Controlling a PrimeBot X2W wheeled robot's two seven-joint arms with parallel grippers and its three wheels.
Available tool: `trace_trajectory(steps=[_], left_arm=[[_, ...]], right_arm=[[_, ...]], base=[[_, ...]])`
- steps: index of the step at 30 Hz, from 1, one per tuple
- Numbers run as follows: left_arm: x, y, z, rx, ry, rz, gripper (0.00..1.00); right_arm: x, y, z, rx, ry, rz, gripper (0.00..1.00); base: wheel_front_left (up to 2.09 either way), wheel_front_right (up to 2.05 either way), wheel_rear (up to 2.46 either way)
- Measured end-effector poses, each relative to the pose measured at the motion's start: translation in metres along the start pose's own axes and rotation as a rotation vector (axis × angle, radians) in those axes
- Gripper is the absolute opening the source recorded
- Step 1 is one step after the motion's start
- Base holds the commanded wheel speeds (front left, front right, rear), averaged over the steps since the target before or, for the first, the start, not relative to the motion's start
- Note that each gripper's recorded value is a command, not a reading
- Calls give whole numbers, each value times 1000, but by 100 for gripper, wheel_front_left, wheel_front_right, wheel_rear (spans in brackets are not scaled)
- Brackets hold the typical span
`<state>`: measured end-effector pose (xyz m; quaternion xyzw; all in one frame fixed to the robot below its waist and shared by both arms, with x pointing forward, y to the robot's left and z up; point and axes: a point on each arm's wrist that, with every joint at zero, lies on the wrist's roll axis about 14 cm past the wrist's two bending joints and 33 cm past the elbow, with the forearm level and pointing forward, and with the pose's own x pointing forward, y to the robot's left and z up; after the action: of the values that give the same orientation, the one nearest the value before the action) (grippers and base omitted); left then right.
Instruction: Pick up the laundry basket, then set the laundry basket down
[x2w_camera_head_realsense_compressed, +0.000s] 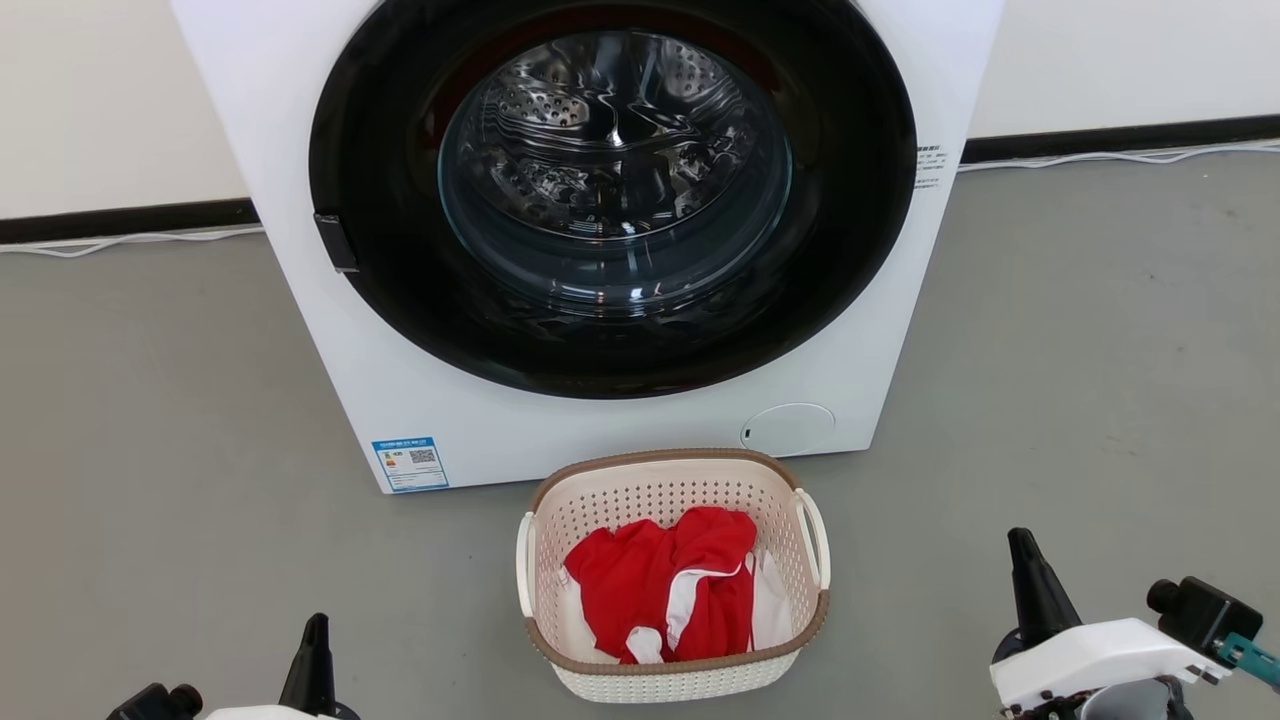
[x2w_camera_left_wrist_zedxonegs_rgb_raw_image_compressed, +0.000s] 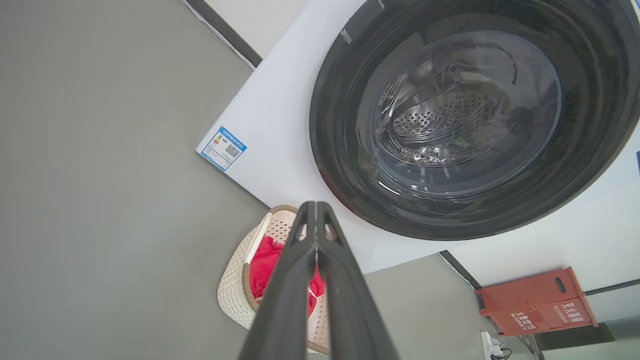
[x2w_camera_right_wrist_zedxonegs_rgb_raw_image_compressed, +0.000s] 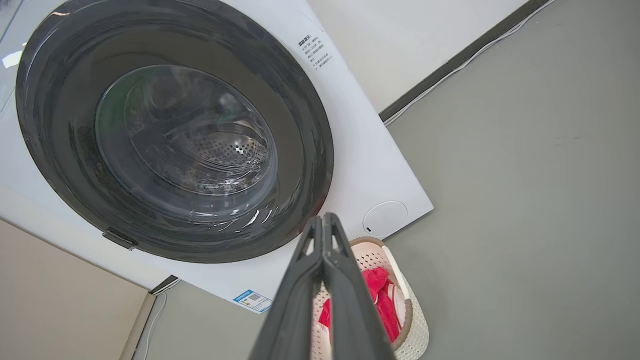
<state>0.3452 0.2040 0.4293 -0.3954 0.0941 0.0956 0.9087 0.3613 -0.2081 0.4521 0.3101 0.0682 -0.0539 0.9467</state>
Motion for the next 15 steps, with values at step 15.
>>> trace_trajectory(steps=[15], left_arm=[[2, -5, 2, -145, 10, -18, 0]], right_arm=[[3, 3, 4, 180, -4, 0, 0]], base=[[0, 0, 0]])
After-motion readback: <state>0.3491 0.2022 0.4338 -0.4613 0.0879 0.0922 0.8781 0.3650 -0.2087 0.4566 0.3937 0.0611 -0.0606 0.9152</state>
